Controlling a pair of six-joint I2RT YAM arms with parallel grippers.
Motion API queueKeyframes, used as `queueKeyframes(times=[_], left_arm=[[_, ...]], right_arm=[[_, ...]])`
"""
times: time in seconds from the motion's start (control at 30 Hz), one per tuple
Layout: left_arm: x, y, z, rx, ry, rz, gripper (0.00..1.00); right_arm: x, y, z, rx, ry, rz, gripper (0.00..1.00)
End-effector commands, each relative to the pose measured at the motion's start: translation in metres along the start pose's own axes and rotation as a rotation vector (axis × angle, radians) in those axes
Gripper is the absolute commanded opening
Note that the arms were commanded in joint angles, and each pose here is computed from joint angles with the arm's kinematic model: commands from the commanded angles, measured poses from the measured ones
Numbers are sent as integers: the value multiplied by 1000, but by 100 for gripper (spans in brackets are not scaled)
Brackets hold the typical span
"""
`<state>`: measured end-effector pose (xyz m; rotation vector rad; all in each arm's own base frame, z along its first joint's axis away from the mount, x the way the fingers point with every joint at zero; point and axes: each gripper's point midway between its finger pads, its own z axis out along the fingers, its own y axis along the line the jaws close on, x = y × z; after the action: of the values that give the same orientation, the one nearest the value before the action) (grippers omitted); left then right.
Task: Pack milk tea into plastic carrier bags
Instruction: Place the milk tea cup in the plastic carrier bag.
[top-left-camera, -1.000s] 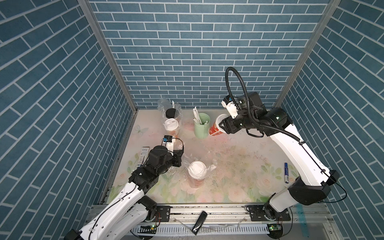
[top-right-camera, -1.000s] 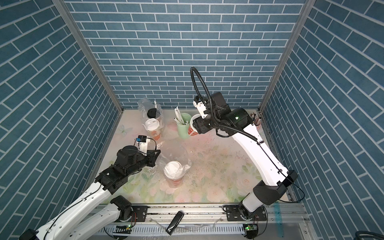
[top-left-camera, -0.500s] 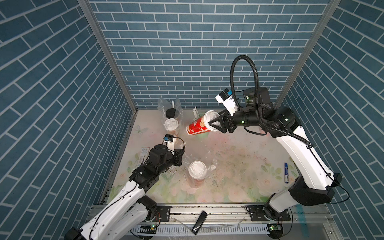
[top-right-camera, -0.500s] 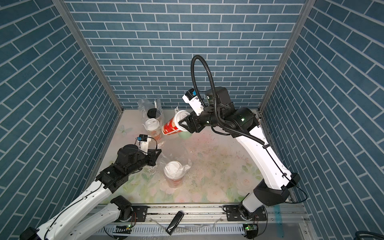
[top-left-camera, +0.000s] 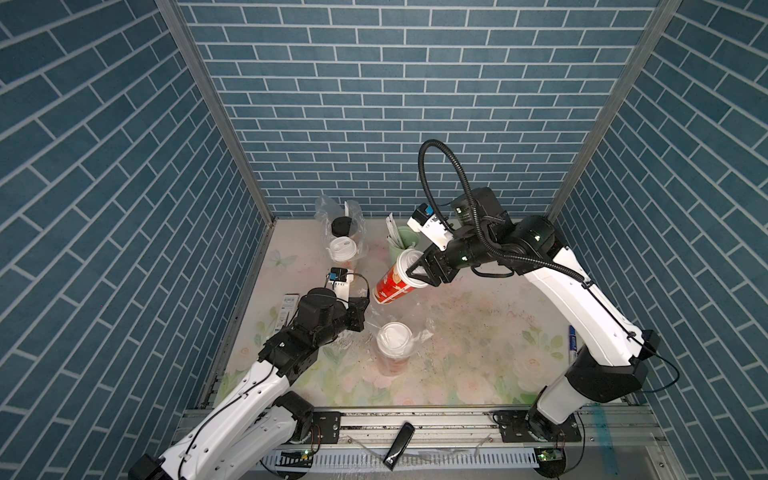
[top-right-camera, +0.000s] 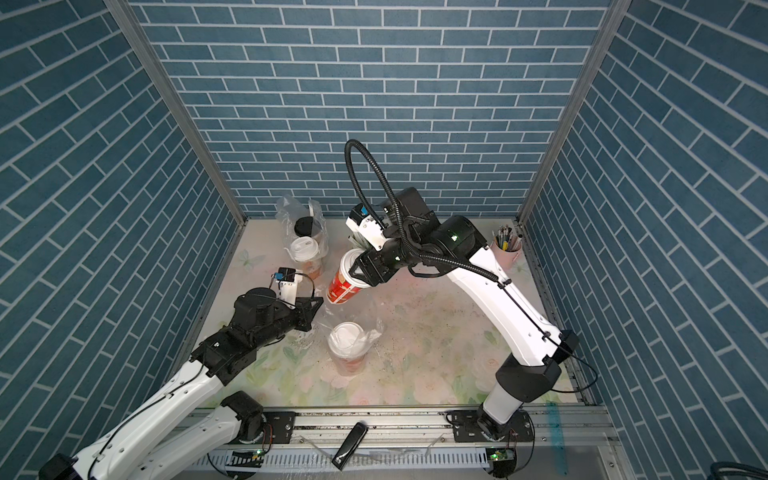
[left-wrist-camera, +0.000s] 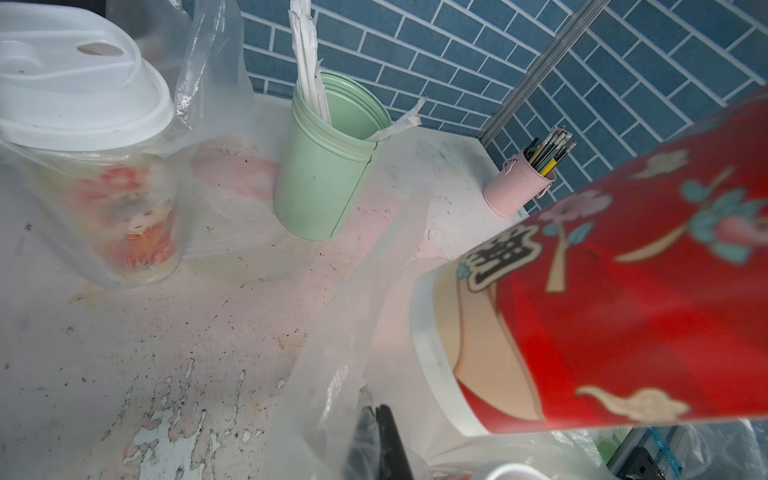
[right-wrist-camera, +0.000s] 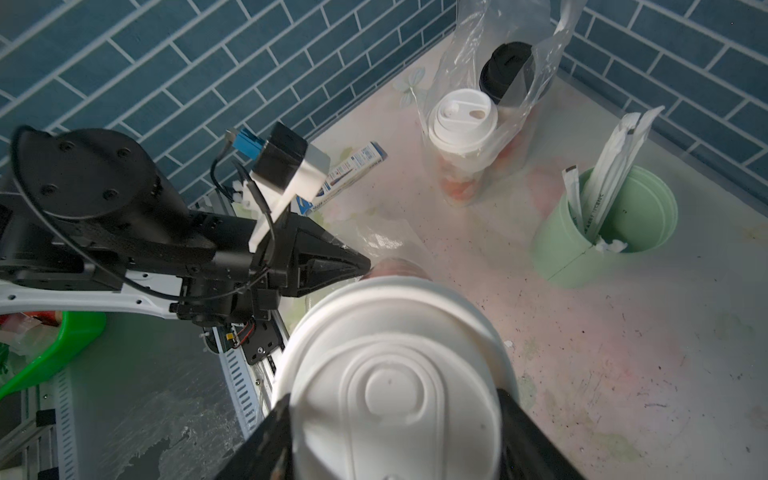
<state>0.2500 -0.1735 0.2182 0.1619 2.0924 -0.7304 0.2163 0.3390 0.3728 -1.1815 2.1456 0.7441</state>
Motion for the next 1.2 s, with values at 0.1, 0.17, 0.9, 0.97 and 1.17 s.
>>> queueKeyframes(times=[0.1, 0.17, 0.9, 0.97, 1.17], left_arm=[[-20, -13, -4, 40, -43, 19, 0], [-21, -15, -4, 49, -44, 19, 0], [-32, -17, -8, 51, -93, 52, 0], [-32, -17, -9, 47, -96, 51, 0], [-34, -16, -13, 39, -106, 61, 0]], right_arm=[[6, -4, 16, 68, 87, -86, 64], [9, -6, 25, 88, 133, -106, 64], [40, -5, 103, 76, 350, -102, 64], [43, -4, 111, 68, 361, -94, 64], [54, -9, 129, 80, 396, -84, 65]])
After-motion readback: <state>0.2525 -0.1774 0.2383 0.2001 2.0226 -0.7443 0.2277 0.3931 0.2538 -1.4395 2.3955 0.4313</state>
